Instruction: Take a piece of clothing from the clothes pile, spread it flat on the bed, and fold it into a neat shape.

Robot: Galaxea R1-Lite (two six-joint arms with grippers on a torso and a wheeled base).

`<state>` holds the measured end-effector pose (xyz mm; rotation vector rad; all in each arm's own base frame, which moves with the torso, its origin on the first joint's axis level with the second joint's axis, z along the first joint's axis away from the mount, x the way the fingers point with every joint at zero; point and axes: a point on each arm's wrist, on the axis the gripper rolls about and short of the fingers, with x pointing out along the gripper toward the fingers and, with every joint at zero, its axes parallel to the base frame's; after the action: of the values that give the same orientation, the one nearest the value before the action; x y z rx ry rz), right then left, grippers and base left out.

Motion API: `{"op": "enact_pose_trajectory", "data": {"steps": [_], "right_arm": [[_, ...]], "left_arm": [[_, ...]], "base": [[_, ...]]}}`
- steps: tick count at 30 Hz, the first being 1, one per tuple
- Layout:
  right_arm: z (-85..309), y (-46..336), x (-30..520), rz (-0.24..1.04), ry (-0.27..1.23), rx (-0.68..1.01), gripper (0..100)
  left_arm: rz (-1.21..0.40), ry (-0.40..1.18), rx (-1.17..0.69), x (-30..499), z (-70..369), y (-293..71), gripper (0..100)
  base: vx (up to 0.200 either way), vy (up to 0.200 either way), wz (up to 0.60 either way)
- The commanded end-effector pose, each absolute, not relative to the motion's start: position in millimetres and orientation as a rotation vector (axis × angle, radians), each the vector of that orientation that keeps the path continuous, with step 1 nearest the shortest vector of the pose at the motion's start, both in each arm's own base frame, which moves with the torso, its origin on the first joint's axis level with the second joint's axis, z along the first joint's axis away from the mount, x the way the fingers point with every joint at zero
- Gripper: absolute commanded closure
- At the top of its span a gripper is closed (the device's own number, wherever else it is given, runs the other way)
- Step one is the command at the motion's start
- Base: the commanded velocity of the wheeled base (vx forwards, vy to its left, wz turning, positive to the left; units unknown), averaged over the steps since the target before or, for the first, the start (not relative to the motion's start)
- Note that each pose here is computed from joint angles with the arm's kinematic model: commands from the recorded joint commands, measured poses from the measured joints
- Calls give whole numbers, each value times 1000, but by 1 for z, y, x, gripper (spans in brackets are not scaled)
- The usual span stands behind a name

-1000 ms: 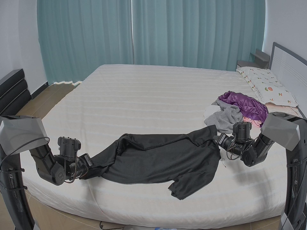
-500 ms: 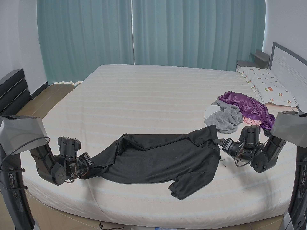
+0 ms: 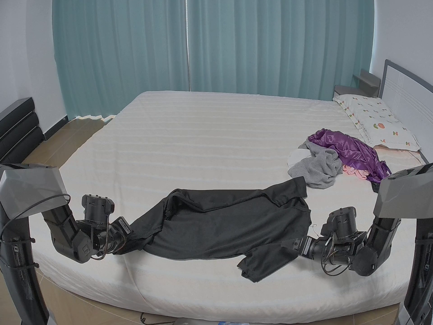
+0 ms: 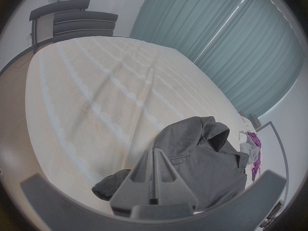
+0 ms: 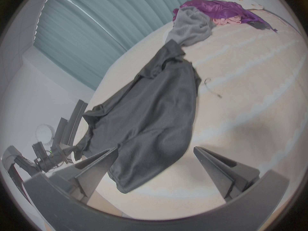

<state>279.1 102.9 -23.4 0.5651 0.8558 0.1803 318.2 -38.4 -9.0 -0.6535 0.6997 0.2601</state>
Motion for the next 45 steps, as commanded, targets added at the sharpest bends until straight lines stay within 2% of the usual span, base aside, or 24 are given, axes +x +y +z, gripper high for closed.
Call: {"op": "enact_pose_trajectory", "data": {"steps": [1,12,13,22,28,35,40,45], "right_arm": [[-50,118,275,179,927,517,0],[-58,124,278,116,915,466,0],[-59,124,279,112,913,465,100],[-49,117,278,95,890,484,100],[-28,94,266,66,865,528,100],[2,66,245,94,841,585,100],[8,51,233,91,845,567,100],[11,37,217,88,855,521,100]], "left_arm": [[261,701,-661,318,-9,-38,100],[262,710,-659,315,-11,-39,100],[262,712,-659,315,-12,-39,100],[253,731,-647,311,-14,-43,100],[242,746,-629,303,-13,-47,100],[237,761,-602,296,-10,-47,100],[226,759,-586,290,-4,-47,100],[227,821,-519,275,-1,-46,100]], "base": [[0,0,0],[0,0,0],[0,0,0],[0,0,0],[0,0,0],[0,0,0],[0,0,0],[0,0,0]]}}
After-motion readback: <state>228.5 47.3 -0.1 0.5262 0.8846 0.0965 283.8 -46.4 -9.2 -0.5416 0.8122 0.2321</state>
